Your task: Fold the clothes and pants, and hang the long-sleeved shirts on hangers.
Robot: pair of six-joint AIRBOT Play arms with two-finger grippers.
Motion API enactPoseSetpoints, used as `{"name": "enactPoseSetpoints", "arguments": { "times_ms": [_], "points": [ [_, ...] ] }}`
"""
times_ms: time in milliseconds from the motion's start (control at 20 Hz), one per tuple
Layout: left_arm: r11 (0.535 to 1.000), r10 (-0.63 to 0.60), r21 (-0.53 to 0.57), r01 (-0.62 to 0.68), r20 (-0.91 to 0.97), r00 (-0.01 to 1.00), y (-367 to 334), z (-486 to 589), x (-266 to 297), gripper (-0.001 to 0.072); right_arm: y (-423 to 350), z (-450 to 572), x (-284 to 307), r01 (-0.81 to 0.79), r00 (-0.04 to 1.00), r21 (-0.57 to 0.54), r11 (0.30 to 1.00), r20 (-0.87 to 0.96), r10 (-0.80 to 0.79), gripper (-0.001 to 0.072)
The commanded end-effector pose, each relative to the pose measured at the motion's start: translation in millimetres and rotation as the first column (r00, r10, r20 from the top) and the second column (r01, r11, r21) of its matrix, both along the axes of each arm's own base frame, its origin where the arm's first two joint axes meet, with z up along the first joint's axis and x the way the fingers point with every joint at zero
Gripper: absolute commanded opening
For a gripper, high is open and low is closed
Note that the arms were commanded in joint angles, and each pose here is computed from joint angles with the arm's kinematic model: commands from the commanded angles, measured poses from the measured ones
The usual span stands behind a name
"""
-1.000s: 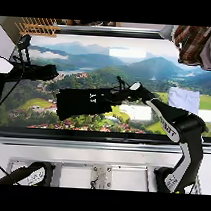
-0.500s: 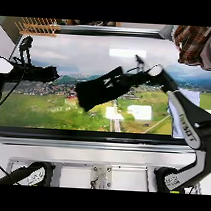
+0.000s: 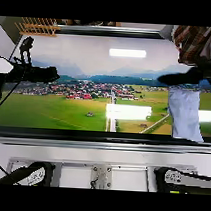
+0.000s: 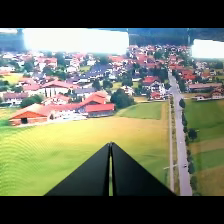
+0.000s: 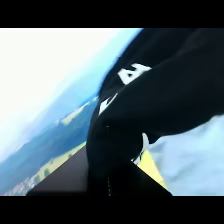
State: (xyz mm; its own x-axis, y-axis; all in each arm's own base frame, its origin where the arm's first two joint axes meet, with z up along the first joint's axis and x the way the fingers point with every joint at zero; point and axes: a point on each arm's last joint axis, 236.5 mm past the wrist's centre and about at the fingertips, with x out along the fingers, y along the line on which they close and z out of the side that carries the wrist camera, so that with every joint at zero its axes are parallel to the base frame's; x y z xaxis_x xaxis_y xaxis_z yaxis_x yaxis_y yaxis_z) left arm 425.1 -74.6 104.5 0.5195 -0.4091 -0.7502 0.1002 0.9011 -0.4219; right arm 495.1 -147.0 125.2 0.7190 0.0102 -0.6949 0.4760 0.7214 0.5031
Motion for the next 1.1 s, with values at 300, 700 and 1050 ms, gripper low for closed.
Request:
{"name": "enactPoseSetpoints", "arguments": {
  "times_ms": [300, 700, 1050],
  "points": [
    [1.000, -0.004, 0.000, 0.004, -0.002, 1.000, -1.1, -0.2, -0.9, 0.0008, -32.0, 16.9, -66.0, 0.204, 0.961, -0.157, 0.966, -0.158, -0.229, 0.0011],
    [1.000, -0.018, 0.000, 0.018, -0.024, 1.000, -2.6, -2.8, -6.0, 0.0008, -21.7, -8.6, -149.8, 0.126, 0.855, -0.299, 0.946, -0.450, -0.257, 0.0011],
    [1.000, -0.019, 0.000, 0.019, -0.026, 0.999, -2.7, -3.2, -6.5, 0.0008, -14.7, -47.7, -203.6, 0.022, 0.721, -0.294, 0.956, -0.658, -0.218, 0.0020]
  ]
}}
